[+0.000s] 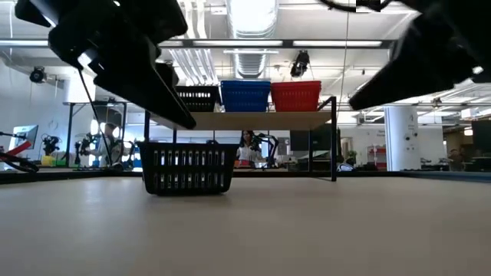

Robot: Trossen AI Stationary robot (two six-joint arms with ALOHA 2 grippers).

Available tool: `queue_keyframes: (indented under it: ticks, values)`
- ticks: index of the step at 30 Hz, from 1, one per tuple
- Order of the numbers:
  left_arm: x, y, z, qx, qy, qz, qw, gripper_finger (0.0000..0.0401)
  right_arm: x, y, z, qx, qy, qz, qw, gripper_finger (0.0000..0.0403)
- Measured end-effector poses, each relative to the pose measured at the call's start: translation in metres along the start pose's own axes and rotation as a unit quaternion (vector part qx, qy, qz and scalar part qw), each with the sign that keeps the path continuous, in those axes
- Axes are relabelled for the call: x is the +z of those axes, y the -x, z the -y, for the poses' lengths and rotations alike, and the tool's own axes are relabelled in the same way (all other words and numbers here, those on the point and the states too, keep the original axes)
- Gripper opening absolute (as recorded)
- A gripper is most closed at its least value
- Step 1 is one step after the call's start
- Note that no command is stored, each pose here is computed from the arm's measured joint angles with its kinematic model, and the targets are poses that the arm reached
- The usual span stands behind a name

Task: Stack baskets on shelf by color
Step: Stack the black bin on the black bins on the shelf

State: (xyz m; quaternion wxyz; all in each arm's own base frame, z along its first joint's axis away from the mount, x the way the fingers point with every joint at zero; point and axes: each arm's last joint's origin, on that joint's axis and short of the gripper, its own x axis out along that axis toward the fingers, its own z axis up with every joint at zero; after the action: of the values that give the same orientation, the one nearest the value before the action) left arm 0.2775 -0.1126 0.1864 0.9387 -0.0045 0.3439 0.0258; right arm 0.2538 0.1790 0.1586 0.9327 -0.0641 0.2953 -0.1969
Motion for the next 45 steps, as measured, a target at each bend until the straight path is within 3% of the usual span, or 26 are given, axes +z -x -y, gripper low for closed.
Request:
queue_keyframes:
  ticks: [6,15,25,32,37,41,45]
  values:
    - [0.004,-0.019,0.008,0.005,0.038,-0.013,0.999,0.0205,-0.032,0.015,0.002,-0.061,0.002,0.063,0.996,0.0089]
    - [-0.008,-0.034,0.010,0.029,0.044,-0.039,0.998,0.0156,-0.050,0.013,-0.005,-0.062,-0.009,0.068,0.996,0.0074]
    - [0.001,-0.021,0.006,0.019,-0.004,-0.028,0.999,0.0014,-0.055,0.008,-0.009,-0.064,-0.015,0.070,0.995,0.0077]
    - [0.028,0.032,0.002,0.002,-0.027,0.017,0.999,0.0003,-0.052,0.009,-0.011,-0.062,-0.010,0.072,0.995,0.0069]
    - [0.056,0.092,-0.004,0.032,-0.079,0.111,0.990,0.0002,-0.050,0.009,-0.012,-0.062,-0.010,0.073,0.995,0.0069]
    - [0.079,0.134,-0.034,0.106,-0.141,0.180,0.968,0.0000,-0.050,0.009,-0.012,-0.063,-0.006,0.072,0.995,0.0073]
    - [0.094,0.168,-0.081,0.207,-0.158,0.210,0.942,0.0000,-0.049,0.009,-0.012,-0.063,-0.007,0.073,0.995,0.0070]
